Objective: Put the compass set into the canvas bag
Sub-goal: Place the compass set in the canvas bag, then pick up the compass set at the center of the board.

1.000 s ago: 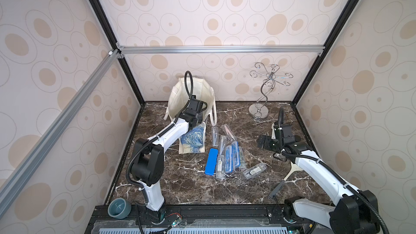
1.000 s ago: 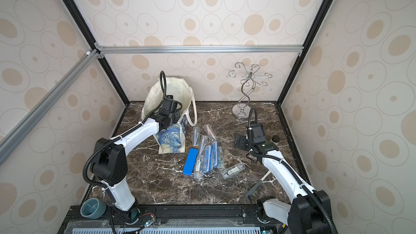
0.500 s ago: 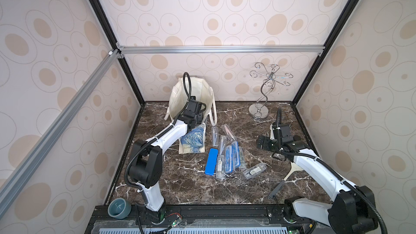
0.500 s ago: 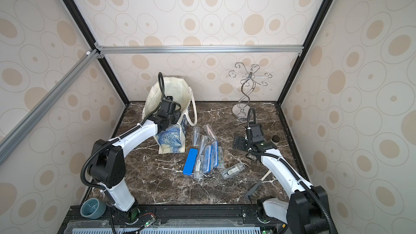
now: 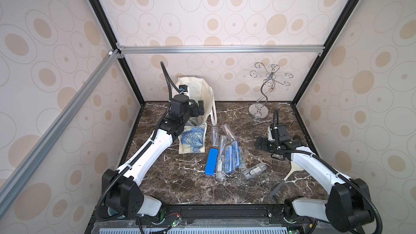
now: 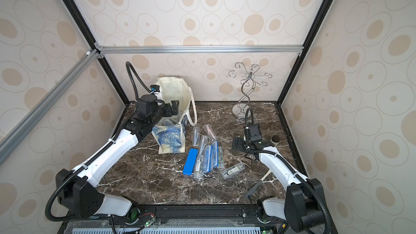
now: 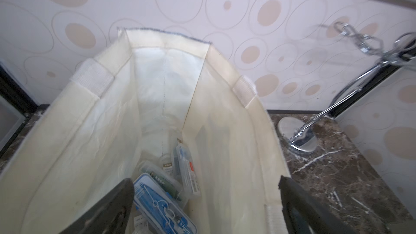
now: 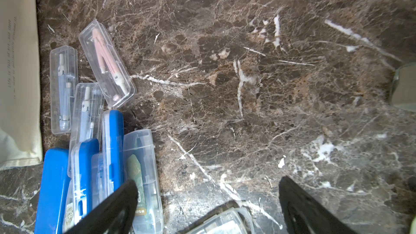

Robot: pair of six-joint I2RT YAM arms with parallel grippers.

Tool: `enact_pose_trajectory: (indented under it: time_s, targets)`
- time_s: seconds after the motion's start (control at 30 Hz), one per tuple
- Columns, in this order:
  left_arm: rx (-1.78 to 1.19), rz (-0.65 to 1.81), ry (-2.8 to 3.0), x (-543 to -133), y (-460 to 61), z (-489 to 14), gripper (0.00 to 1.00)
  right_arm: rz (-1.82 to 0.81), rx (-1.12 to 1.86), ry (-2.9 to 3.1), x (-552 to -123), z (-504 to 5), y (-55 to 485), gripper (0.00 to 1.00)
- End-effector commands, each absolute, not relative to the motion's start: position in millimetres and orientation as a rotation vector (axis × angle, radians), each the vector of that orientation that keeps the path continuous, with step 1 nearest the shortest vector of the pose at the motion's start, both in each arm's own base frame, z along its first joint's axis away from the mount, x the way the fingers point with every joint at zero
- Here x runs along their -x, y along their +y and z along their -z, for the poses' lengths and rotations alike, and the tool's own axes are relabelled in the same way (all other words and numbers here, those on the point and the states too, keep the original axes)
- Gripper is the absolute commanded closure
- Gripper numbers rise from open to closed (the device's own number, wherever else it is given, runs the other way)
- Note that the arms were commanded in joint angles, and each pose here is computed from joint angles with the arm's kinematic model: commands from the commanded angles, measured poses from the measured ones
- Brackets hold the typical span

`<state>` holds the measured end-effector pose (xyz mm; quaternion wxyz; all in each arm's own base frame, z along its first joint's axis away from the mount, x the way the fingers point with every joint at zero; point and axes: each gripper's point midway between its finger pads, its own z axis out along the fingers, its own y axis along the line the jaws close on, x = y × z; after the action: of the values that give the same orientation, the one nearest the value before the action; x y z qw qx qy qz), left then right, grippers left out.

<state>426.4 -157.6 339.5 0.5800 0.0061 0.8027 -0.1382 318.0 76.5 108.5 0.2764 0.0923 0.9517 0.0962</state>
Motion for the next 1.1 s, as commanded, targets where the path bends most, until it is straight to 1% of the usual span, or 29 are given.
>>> enact_pose_trajectory:
  time_s: [0.0,0.17,0.3,0.5,0.67,0.77,0.9,1.07]
  targets:
    - [-0.118,0.444,1.785,-405.3,-179.2,-368.4,0.00,-0.251,-0.257,2.596,-315.7,-103.5,75.8,0.00]
    - [-0.250,0.580,1.711,-372.8,-220.7,-390.1,0.00,-0.230,-0.260,2.644,-312.0,-95.4,74.6,0.00]
    - [-0.338,0.616,1.717,-355.8,-260.3,-385.0,0.00,-0.194,-0.285,2.677,-304.1,-91.4,69.4,0.00]
    - [-0.463,0.654,1.787,-340.9,-323.3,-347.8,0.00,-0.138,-0.330,2.731,-282.8,-88.7,59.8,0.00]
    - [-0.565,0.578,1.895,-333.0,-369.0,-298.2,0.00,-0.188,-0.354,2.758,-257.9,-83.7,61.2,0.00]
    - [-0.574,0.582,1.954,-331.3,-384.0,-269.5,0.00,-0.207,-0.361,2.774,-242.9,-82.0,62.9,0.00]
    - [-0.549,0.601,2.004,-331.2,-389.6,-240.7,0.00,-0.194,-0.382,2.816,-223.7,-74.8,64.1,0.00]
    - [-0.525,0.592,2.022,-331.1,-385.6,-226.2,0.00,-0.254,-0.377,2.858,-208.6,-57.2,82.6,0.00]
